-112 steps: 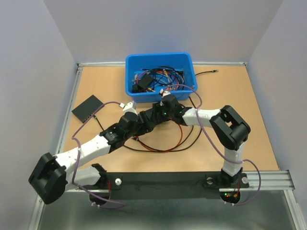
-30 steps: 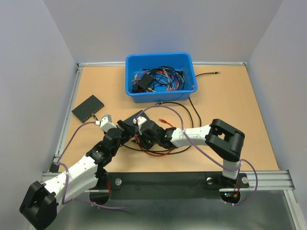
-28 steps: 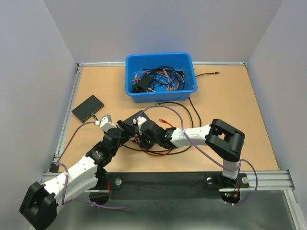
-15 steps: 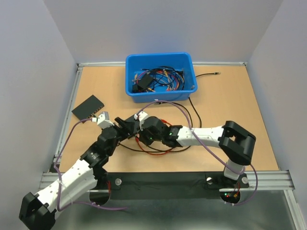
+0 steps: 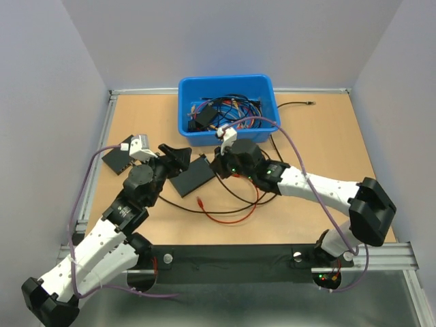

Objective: Insert the plug into the switch port

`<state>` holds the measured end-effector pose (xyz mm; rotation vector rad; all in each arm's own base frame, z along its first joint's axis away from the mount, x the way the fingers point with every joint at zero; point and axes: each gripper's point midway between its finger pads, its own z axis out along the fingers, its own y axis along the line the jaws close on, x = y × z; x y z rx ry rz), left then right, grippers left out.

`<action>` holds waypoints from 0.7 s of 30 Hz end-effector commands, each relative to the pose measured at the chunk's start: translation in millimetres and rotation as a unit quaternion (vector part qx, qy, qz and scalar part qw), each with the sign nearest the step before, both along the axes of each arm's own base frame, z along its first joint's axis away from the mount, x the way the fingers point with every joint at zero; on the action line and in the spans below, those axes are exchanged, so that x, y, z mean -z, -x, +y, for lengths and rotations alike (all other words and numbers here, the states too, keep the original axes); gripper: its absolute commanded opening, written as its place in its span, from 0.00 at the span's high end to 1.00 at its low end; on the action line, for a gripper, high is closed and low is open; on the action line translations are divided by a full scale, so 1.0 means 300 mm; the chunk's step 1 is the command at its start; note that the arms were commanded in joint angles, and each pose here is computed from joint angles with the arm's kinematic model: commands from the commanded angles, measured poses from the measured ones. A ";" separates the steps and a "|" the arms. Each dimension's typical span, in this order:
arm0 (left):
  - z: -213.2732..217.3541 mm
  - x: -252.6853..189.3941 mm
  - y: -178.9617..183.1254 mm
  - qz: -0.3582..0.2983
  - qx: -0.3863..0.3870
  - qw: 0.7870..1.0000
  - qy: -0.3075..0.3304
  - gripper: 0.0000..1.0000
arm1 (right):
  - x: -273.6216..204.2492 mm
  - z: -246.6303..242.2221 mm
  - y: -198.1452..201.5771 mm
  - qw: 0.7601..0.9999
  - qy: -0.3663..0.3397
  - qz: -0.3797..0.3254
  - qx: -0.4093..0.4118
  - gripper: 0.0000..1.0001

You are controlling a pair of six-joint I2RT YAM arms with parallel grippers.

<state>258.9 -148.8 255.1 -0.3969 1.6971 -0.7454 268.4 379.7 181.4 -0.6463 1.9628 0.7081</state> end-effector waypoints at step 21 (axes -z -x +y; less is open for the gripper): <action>-0.207 -0.221 0.140 -0.200 0.239 0.946 0.089 0.19 | -0.252 -0.025 0.189 0.970 -0.158 0.054 -0.176 1.00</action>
